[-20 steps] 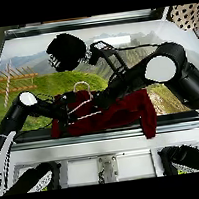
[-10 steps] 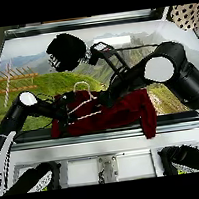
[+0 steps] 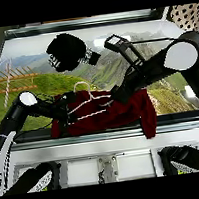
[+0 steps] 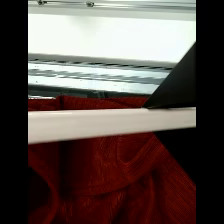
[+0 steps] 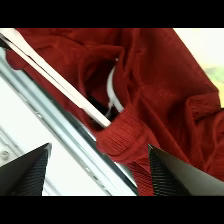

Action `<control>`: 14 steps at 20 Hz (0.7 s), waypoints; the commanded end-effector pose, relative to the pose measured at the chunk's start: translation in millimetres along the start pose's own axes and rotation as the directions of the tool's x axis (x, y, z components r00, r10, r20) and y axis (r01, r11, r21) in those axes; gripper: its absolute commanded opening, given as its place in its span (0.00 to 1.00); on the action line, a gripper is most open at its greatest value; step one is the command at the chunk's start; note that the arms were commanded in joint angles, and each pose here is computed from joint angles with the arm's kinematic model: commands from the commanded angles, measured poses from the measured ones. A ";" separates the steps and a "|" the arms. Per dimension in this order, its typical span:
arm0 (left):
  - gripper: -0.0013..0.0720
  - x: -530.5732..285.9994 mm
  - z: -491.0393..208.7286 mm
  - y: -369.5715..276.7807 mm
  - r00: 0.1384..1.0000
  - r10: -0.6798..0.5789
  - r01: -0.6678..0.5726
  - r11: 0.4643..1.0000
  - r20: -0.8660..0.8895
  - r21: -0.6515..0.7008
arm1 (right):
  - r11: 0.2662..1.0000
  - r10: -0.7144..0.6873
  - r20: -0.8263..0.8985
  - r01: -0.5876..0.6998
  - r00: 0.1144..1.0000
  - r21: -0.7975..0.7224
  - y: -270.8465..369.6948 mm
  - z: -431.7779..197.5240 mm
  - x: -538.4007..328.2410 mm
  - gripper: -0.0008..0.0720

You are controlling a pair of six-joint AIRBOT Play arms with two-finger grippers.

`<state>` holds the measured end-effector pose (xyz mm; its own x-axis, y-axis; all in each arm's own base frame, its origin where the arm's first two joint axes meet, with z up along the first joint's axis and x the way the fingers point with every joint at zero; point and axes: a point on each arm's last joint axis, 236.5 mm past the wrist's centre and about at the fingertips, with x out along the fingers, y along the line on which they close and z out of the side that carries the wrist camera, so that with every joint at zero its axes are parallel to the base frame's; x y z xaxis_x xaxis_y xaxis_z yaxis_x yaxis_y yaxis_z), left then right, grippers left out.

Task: Fold the clothes and pants, and hang the long-sleeved shirts on hangers.

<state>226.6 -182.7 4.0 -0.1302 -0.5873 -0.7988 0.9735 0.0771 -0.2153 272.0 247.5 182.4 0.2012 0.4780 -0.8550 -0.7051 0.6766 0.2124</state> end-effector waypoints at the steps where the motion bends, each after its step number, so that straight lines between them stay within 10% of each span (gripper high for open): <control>1: 0.04 -0.1 0.0 0.2 1.000 0.000 0.000 1.000 0.000 0.000 | 0.980 -0.036 -0.023 0.040 0.999 0.194 -15.7 -5.3 0.7 0.92; 9: 0.04 -0.1 0.1 0.3 1.000 0.001 -0.001 1.000 0.000 0.001 | 0.957 -0.163 -0.178 0.199 0.970 0.213 -22.4 -25.0 42.9 0.91; 11: 0.04 -0.1 0.1 0.3 1.000 0.001 -0.001 1.000 0.000 0.001 | 0.959 -0.166 -0.196 0.205 0.966 0.197 -20.4 -26.4 50.3 0.66; 14: 0.04 -0.1 0.1 0.4 1.000 0.001 -0.001 1.000 0.000 0.001 | 0.958 -0.172 -0.201 0.212 0.964 0.194 -21.9 -26.8 51.5 0.66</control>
<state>226.2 -182.4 3.8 -0.1318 -0.5860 -0.7995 0.9736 0.0752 -0.2155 277.9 243.9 125.9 0.1733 0.2623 -0.9493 -0.5073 0.8500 0.1422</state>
